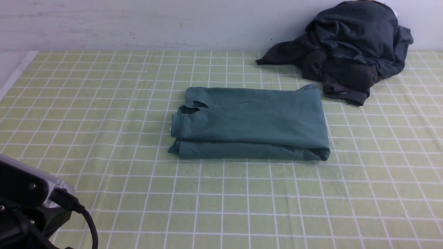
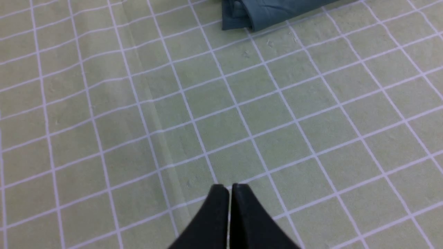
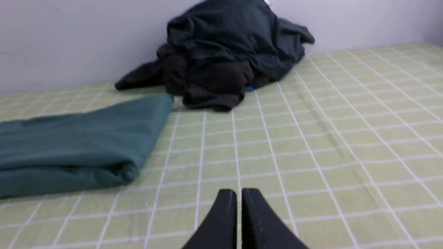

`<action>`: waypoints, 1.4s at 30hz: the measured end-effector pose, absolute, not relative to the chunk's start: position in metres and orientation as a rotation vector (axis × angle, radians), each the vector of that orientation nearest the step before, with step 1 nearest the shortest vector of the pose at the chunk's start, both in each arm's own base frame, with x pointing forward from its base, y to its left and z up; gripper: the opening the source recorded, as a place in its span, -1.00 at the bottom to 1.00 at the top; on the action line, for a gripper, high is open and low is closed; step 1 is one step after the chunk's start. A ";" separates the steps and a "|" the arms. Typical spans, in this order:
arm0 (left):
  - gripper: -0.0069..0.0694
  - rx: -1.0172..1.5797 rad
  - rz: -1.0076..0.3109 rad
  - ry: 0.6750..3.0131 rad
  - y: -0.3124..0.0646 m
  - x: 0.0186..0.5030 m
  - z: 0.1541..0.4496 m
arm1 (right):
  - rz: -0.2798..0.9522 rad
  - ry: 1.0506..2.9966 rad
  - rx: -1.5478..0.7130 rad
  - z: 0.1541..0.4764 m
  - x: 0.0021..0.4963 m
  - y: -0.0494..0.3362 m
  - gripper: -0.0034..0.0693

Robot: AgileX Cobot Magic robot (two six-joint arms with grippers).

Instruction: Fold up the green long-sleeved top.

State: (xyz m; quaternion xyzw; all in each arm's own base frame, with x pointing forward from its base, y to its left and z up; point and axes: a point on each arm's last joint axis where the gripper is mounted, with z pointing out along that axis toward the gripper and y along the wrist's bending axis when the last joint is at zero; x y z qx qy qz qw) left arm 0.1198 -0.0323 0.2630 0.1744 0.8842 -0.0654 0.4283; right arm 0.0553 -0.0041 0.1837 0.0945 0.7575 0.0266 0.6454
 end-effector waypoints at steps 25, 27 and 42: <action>-0.83 0.457 -0.172 2.189 -0.033 0.110 0.261 | 0.056 1.745 0.219 0.182 0.055 -0.004 -0.87; -0.83 0.450 -0.174 2.120 -0.030 0.088 0.256 | 0.056 1.745 0.218 0.182 0.055 -0.004 -0.87; -0.83 0.235 0.040 1.659 -0.007 0.055 0.193 | 0.056 1.745 0.218 0.182 0.055 -0.004 -0.87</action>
